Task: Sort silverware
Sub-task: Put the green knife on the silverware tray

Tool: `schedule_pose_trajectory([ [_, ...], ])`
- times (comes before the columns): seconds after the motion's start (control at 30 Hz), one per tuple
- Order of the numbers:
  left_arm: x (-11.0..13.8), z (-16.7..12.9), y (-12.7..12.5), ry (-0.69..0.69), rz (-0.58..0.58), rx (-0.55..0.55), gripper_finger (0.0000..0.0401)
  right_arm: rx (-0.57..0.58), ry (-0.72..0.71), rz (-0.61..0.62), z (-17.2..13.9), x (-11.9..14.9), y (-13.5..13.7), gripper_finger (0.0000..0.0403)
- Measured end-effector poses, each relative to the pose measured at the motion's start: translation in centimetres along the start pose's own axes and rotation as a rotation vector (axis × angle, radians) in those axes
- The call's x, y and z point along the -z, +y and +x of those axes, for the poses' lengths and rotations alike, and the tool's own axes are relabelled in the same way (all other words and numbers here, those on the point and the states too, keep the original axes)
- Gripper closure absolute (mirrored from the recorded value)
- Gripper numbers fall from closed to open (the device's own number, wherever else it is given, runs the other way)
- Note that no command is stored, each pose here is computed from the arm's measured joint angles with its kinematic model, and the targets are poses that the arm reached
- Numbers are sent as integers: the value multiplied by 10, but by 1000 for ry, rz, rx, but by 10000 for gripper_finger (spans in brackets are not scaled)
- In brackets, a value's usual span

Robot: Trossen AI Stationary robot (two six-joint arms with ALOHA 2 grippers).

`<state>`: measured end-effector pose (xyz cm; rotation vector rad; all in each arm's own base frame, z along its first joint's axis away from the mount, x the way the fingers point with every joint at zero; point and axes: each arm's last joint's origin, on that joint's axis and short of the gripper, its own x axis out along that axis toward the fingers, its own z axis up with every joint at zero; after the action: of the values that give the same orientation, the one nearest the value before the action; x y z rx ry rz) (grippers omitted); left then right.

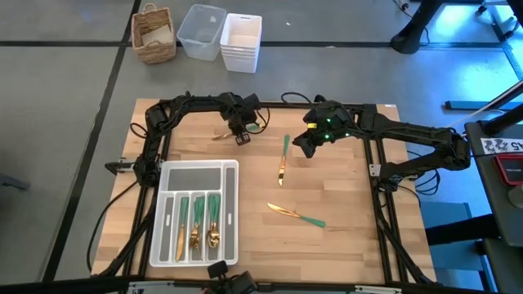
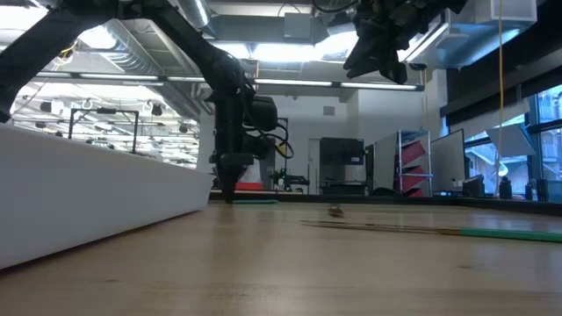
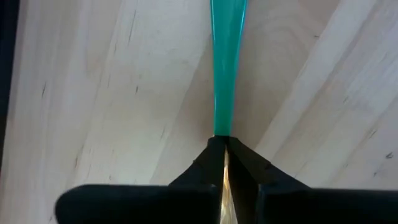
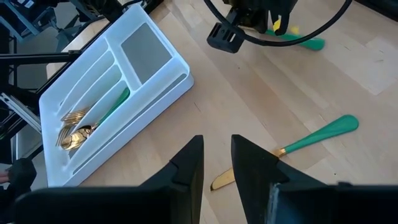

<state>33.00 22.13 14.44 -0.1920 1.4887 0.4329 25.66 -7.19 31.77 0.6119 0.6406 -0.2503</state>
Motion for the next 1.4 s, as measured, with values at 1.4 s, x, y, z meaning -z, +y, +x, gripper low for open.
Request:
schedule_pose_trajectory([
  [1.4, -5, -9, 0, -2, -26, 67, 398, -28, 19, -25, 0, 1, 1, 320],
])
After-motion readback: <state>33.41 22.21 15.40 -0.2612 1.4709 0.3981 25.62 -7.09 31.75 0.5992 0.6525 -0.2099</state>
